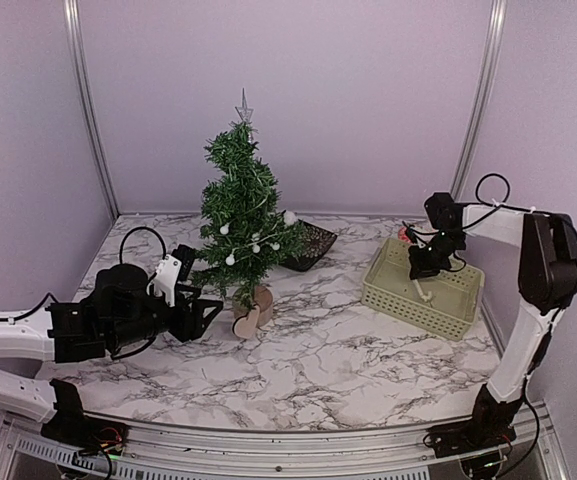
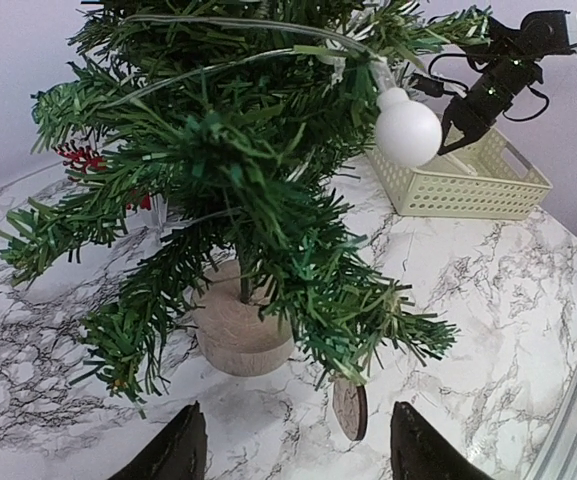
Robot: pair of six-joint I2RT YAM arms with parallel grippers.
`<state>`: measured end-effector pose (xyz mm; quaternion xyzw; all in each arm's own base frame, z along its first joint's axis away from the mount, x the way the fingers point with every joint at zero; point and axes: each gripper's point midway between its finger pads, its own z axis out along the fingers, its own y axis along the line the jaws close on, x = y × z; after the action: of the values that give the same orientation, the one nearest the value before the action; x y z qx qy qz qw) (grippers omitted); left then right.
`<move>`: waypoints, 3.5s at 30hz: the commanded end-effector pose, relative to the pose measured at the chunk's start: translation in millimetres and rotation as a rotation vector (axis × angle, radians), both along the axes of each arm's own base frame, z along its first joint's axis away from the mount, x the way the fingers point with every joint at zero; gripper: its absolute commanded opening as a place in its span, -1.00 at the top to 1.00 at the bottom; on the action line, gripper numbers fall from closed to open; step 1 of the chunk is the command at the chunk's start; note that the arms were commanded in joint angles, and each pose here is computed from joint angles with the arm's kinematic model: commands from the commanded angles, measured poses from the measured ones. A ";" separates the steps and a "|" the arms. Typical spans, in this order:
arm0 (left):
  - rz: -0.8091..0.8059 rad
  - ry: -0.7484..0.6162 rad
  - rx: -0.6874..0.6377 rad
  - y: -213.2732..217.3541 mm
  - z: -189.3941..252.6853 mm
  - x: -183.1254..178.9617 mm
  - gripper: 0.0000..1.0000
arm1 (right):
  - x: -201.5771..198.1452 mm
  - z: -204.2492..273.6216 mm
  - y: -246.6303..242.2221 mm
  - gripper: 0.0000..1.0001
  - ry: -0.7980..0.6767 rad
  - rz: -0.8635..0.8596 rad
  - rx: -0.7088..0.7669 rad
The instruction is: Decorate the small christmas tree
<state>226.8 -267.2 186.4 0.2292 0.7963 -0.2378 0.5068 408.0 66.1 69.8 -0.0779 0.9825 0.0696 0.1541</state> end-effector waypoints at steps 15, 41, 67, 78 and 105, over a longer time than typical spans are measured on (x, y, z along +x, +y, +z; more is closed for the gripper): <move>-0.393 -0.288 0.125 -68.3 56.6 -61.6 -0.25 | -46.7 127.2 110.3 0.88 -0.139 0.208 0.389; -0.894 -0.752 0.634 -191.8 27.1 -108.7 -0.11 | -213.7 120.6 287.7 0.84 0.305 0.561 0.759; -1.029 -0.756 0.921 -184.3 -22.1 -108.6 0.76 | -260.1 120.0 330.8 0.81 0.464 0.640 0.840; -0.944 -0.738 0.854 -175.2 -9.0 -105.6 1.00 | -258.8 127.9 332.7 0.28 0.462 0.656 0.863; -0.276 -0.048 -0.024 -119.3 109.6 -5.5 1.00 | -185.0 287.6 249.1 0.21 -0.671 0.778 0.750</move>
<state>217.8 -385.1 254.3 0.4237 0.7337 -0.2159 0.4853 219.0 308.4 349.6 -0.3625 0.7105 0.4703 0.3776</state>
